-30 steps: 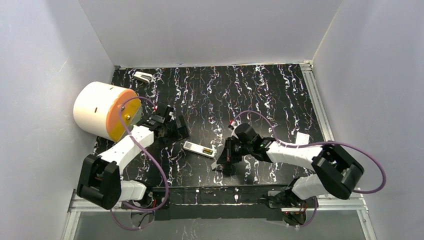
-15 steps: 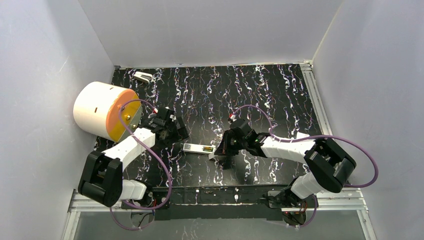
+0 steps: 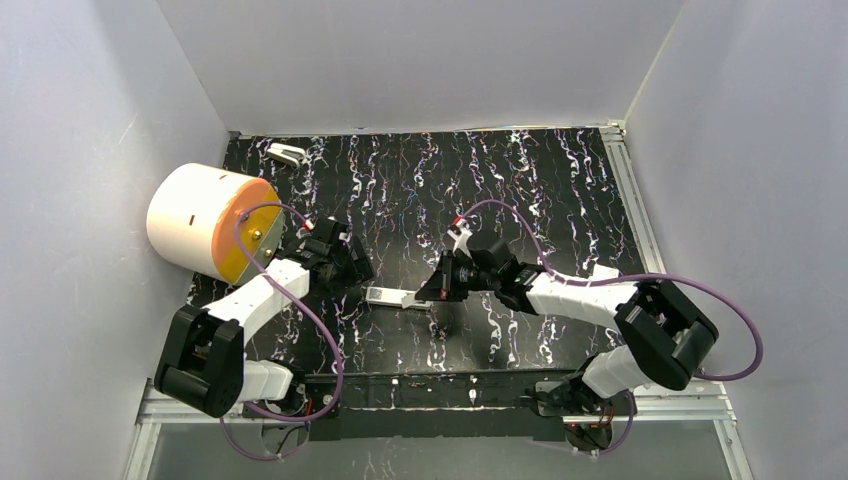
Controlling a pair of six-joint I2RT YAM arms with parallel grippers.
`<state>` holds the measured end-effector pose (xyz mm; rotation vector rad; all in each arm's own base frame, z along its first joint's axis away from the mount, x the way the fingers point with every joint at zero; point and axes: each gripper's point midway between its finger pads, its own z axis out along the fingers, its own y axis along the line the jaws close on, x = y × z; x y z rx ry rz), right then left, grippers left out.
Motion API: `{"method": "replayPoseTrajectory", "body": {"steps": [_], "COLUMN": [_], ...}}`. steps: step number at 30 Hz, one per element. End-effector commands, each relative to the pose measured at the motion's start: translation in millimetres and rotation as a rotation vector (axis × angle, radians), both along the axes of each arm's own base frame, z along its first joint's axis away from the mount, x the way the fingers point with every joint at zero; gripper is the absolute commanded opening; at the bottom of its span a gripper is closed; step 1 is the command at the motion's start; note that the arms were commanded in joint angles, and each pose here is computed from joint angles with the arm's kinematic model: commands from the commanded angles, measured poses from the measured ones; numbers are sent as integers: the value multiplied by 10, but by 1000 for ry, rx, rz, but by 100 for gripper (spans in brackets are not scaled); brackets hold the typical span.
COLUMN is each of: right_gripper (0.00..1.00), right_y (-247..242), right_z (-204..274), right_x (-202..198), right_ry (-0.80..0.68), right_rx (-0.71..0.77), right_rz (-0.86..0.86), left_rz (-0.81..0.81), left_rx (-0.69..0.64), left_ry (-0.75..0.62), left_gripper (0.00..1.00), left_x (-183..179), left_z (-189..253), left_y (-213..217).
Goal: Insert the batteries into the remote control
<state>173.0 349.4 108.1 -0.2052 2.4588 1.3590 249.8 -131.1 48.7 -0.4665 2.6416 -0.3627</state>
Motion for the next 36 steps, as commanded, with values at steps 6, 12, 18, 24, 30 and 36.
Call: {"method": "replayPoseTrajectory", "body": {"steps": [6,12,18,24,30,36], "right_gripper": [1,1,1,1,1,1], "right_y": [54,-7,-51,-44,-30,-86], "right_z": [7,-128,-167,-265,-318,-388], "right_x": [253,288,297,317,324,322], "right_ry": [34,61,76,93,120,128], "right_rx": [129,130,170,165,184,159], "right_rz": [-181,-249,-294,-310,-326,-351], "left_rz": [-28,-37,-40,-57,-73,-81], "left_rx": [-18,-13,-20,-21,-18,-27], "left_ry": [46,68,83,75,77,91], "left_gripper": [55,55,54,52,46,44], "left_x": [-108,-158,-152,-133,-149,-182], "left_z": [-42,-134,-187,-207,-263,-296], "left_y": [-30,-19,-45,-58,-58,-72]}}
